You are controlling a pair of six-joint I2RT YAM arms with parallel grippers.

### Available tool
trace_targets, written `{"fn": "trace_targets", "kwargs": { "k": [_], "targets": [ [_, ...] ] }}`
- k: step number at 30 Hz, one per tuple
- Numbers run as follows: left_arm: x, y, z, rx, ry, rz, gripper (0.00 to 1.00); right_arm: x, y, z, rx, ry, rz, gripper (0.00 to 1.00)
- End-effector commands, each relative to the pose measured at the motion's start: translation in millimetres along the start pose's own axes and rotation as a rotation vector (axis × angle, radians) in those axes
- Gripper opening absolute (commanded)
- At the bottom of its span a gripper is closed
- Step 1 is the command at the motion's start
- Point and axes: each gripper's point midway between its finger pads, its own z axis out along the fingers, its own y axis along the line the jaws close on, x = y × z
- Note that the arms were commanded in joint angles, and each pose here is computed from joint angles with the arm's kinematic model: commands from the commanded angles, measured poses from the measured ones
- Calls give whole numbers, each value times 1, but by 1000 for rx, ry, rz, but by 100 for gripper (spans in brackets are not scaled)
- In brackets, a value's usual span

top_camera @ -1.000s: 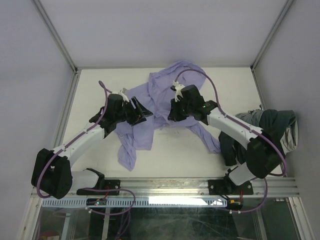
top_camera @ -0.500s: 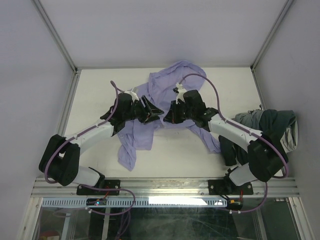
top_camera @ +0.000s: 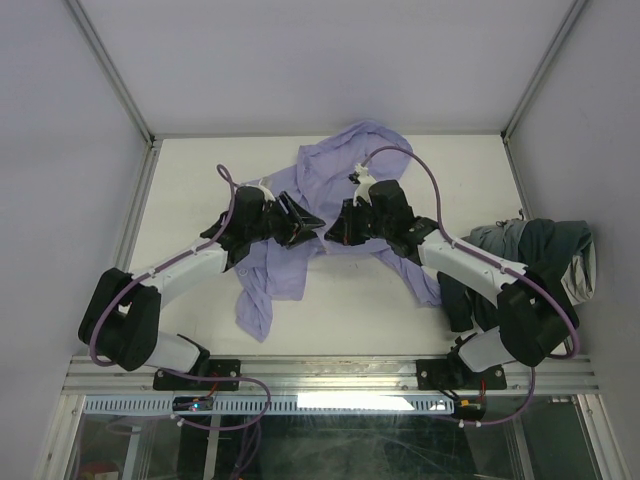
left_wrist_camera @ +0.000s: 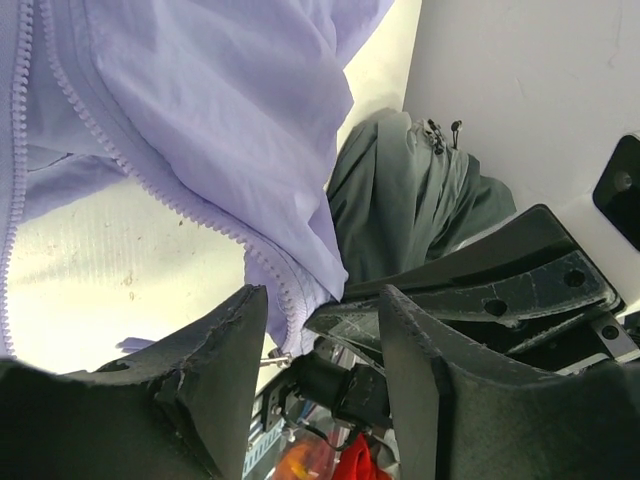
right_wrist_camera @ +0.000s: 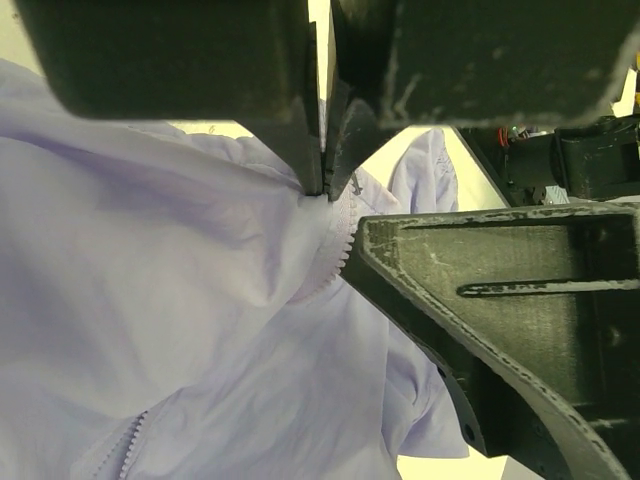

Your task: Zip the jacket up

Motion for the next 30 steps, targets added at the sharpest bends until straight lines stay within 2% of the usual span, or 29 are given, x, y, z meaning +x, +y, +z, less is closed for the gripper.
{"fn": "trace_targets", "kwargs": {
  "k": [1,6,8,10,16,21,24,27,28,30],
  "targets": [
    [-7,-31,1,99,-14,33,47,-21,22,-7,-78,-78,-28,0],
    [-6,-29,12,126,6,45,28,-18,23,-7,-90,-76,-16,0],
    [-5,-32,12,155,9,60,15,-18,24,-8,-101,-77,-14,0],
    [-7,-37,10,184,-10,102,0,-17,23,-10,-107,-78,-12,5],
    [-19,-67,-13,260,-123,420,0,-22,21,-30,-184,-97,-35,35],
    [-11,-89,-36,295,-234,750,0,-30,26,-48,-252,-148,-75,49],
    [-10,-88,-41,278,-250,790,0,-33,37,-52,-302,-169,-107,53],
    [-2,-92,-41,297,-237,794,0,-34,42,-56,-322,-198,-130,54],
    [2,-93,-41,305,-232,791,0,-35,43,-56,-324,-212,-143,59],
    [6,-94,-38,314,-223,772,0,-37,46,-56,-339,-234,-161,60]
  ]
}}
